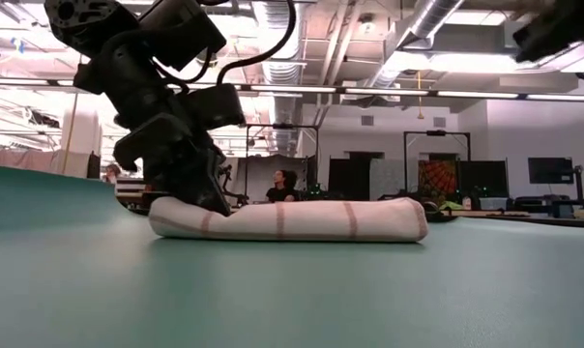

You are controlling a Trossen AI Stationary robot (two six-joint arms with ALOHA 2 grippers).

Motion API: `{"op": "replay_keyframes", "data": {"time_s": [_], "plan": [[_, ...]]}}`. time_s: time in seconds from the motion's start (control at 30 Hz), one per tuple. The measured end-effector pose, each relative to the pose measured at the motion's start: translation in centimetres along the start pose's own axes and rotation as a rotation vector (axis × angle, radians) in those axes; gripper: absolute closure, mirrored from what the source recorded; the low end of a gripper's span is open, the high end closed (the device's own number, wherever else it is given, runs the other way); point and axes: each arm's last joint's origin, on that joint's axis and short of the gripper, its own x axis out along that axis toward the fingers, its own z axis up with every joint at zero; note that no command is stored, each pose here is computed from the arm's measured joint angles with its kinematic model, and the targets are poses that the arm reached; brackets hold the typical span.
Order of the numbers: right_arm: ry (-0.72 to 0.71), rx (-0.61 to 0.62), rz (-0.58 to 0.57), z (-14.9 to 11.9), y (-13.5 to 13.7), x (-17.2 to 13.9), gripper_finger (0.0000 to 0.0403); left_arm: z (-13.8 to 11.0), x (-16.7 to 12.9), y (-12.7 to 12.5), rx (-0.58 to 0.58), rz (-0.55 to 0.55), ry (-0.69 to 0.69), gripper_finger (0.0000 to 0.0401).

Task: Roll towel
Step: Roll the white towel

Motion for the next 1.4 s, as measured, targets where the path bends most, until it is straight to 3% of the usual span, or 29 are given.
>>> {"op": "replay_keyframes", "data": {"time_s": [0.1,0.2,0.33,0.47,0.67,0.77,0.9,1.0,1.1,1.4], "plan": [[0.065,-0.130,-0.085,1.2,0.3,2.4,0.0289,0.1,0.1,0.5,-0.046,0.007,-0.001,0.0401],[0.099,-0.348,-0.003,2.4,1.3,5.2,0.0290,0.2,0.1,0.9,-0.080,0.015,-0.005,0.0401],[-0.013,-0.348,0.066,4.0,1.7,8.5,0.0298,0.2,0.1,1.2,-0.092,0.023,-0.008,0.0401],[-0.095,-0.310,0.089,2.8,1.2,11.6,0.0310,0.3,0.1,1.2,-0.095,0.024,-0.010,0.0401],[-0.086,-0.471,0.115,1.1,1.4,14.8,0.0309,0.3,0.1,1.2,-0.094,0.025,-0.010,0.0401],[-0.049,-0.529,0.129,1.2,1.7,16.2,0.0286,0.3,0.1,1.2,-0.095,0.025,-0.010,0.0401],[0.013,-0.493,0.144,1.3,1.8,18.1,0.0232,0.3,0.1,1.2,-0.097,0.025,-0.011,0.0401],[0.000,-0.473,0.217,2.2,2.4,19.2,0.0182,0.3,0.1,1.2,-0.103,0.025,-0.012,0.0401],[0.064,-0.503,0.258,1.3,3.2,20.8,0.0143,0.3,0.1,1.2,-0.103,0.025,-0.011,0.0401],[0.169,-0.558,0.219,-0.7,3.5,24.0,0.0122,0.3,0.1,1.2,-0.095,0.025,-0.009,0.0401]]}}
